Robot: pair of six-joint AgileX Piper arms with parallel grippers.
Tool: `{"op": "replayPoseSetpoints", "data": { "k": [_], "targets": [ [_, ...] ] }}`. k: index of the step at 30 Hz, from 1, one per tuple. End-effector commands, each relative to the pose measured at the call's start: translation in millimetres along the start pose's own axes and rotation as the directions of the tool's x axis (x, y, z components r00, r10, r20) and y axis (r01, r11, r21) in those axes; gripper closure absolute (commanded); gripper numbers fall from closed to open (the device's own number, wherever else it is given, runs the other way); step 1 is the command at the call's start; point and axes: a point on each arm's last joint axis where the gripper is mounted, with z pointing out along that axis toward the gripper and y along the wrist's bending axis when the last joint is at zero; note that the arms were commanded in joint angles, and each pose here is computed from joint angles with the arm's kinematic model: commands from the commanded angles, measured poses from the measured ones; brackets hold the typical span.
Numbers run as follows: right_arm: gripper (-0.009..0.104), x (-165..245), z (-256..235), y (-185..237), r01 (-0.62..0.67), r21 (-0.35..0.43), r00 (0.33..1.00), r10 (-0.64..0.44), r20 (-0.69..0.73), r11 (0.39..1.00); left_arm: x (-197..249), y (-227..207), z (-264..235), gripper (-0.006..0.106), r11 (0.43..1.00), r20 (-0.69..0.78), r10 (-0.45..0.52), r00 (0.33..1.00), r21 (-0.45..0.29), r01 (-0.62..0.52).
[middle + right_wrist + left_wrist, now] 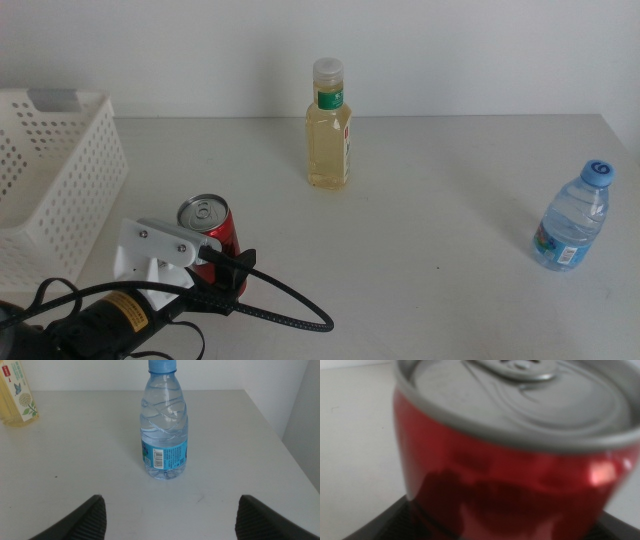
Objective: Use arms to grab the bottles and put them into the dustbin to the left of the table.
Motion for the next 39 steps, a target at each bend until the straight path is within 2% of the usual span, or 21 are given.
{"op": "replayPoseSetpoints", "data": {
  "k": [1, 8, 11, 13, 19, 20, 24, 30, 39],
  "targets": [
    [0.029, -10.8, -2.8, -1.0, 0.027, 0.017, 0.994, -0.028, 0.108, 0.999, -19.1, -2.5, 4.2, 0.009, 1.000, 0.140, 0.001, 0.990, 0.023, -0.004],
    [0.029, -10.8, -2.8, -1.0, 0.027, 0.017, 0.994, -0.028, 0.108, 0.999, -17.5, -2.5, 8.8, 0.009, 0.999, 0.179, -0.003, 0.984, 0.040, -0.004],
    [0.029, -10.8, -2.8, -1.0, 0.027, 0.017, 0.994, -0.028, 0.108, 0.999, -14.4, -2.0, 10.2, 0.014, 0.999, 0.176, -0.008, 0.984, 0.041, 0.001],
    [0.029, -10.8, -2.8, -1.0, 0.027, 0.017, 0.994, -0.028, 0.108, 0.999, -13.4, -1.9, 10.9, 0.021, 0.999, 0.183, -0.011, 0.983, 0.044, 0.003],
    [0.029, -10.8, -2.8, -1.0, 0.027, 0.017, 0.994, -0.028, 0.108, 0.999, -12.3, -1.8, 11.3, 0.059, 0.999, 0.183, -0.015, 0.983, 0.046, 0.006],
    [0.029, -10.8, -2.8, -1.0, 0.027, 0.017, 0.994, -0.028, 0.108, 0.999, -9.2, -1.1, 11.9, 0.102, 0.999, 0.148, -0.026, 0.989, 0.040, 0.020],
    [0.029, -10.8, -2.8, -1.0, 0.027, 0.017, 0.994, -0.028, 0.108, 0.999, -4.1, 0.0, 11.3, 0.102, 0.999, 0.057, -0.038, 0.998, 0.020, 0.037],
    [0.029, -10.8, -2.8, -1.0, 0.027, 0.017, 0.994, -0.028, 0.108, 0.999, -19.1, -1.4, 6.7, 0.102, 1.000, 0.017, -0.030, 0.999, 0.006, 0.029],
    [0.029, -10.8, -2.8, -1.0, 0.027, 0.017, 0.994, -0.028, 0.108, 0.999, -79.2, 3.1, 11.4, 0.102, 0.994, -0.188, 0.038, 0.981, -0.095, -0.056]
  ]
}}
